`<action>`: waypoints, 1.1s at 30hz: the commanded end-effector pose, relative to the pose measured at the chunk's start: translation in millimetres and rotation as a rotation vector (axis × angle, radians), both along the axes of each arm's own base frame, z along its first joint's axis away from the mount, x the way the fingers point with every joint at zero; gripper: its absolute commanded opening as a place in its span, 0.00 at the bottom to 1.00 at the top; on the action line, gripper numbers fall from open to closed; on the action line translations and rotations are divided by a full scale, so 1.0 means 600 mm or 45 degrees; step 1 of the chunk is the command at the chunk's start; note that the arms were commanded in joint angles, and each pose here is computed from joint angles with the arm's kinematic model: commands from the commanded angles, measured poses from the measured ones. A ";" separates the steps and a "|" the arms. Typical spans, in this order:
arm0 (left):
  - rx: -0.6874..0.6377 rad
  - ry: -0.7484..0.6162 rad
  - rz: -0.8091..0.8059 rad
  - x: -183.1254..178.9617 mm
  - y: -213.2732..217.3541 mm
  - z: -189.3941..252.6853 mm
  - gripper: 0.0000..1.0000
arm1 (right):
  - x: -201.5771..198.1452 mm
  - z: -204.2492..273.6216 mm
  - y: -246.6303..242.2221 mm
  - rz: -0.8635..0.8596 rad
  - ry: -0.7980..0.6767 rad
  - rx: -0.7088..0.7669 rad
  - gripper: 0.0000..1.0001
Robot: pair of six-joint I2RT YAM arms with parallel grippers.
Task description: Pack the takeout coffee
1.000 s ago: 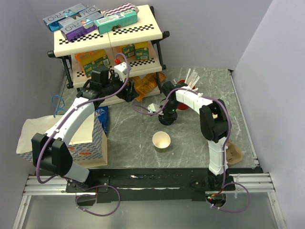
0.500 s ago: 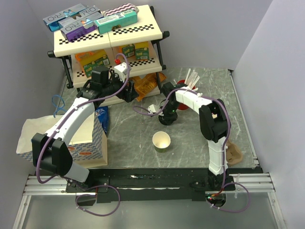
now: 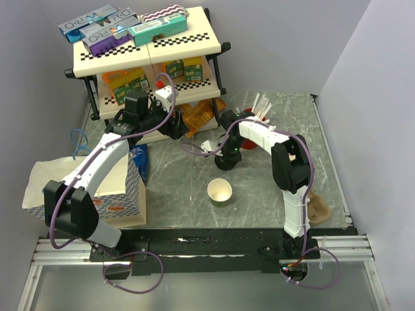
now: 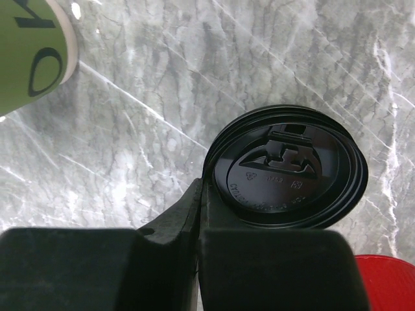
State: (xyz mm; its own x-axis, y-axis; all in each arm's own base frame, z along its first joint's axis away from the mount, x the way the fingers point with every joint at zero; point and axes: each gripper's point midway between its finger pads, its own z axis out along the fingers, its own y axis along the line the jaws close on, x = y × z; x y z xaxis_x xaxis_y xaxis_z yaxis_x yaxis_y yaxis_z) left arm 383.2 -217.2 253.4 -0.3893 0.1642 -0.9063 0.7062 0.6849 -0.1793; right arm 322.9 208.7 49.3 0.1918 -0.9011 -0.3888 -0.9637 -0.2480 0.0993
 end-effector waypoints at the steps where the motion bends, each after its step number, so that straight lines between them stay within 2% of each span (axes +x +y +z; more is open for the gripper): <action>1: -0.076 0.025 -0.001 -0.001 -0.013 0.005 0.86 | -0.012 0.029 0.015 -0.007 0.060 0.054 0.00; 7: -0.157 0.148 0.068 0.002 -0.019 -0.019 0.85 | 0.003 0.065 0.023 -0.163 0.071 0.123 0.00; 14: -0.276 0.312 0.097 -0.008 -0.040 -0.048 0.85 | 0.031 0.101 0.047 -0.476 0.164 0.258 0.00; 20: -0.328 0.406 0.115 -0.016 -0.058 -0.071 0.85 | 0.032 0.136 0.059 -0.566 0.181 0.356 0.00; 25: -0.333 0.471 0.171 -0.020 -0.055 -0.092 0.86 | 0.030 0.128 0.062 -0.645 0.187 0.327 0.00; 26: -0.328 0.482 0.183 -0.021 -0.054 -0.097 0.86 | 0.031 0.122 0.060 -0.668 0.174 0.301 0.01; 28: -0.312 0.500 0.225 -0.017 -0.048 -0.106 0.86 | 0.029 0.118 0.071 -0.663 0.142 0.301 0.14; 33: -0.316 0.514 0.311 -0.005 -0.032 -0.120 0.86 | -0.002 0.071 0.075 -0.581 0.055 0.193 0.26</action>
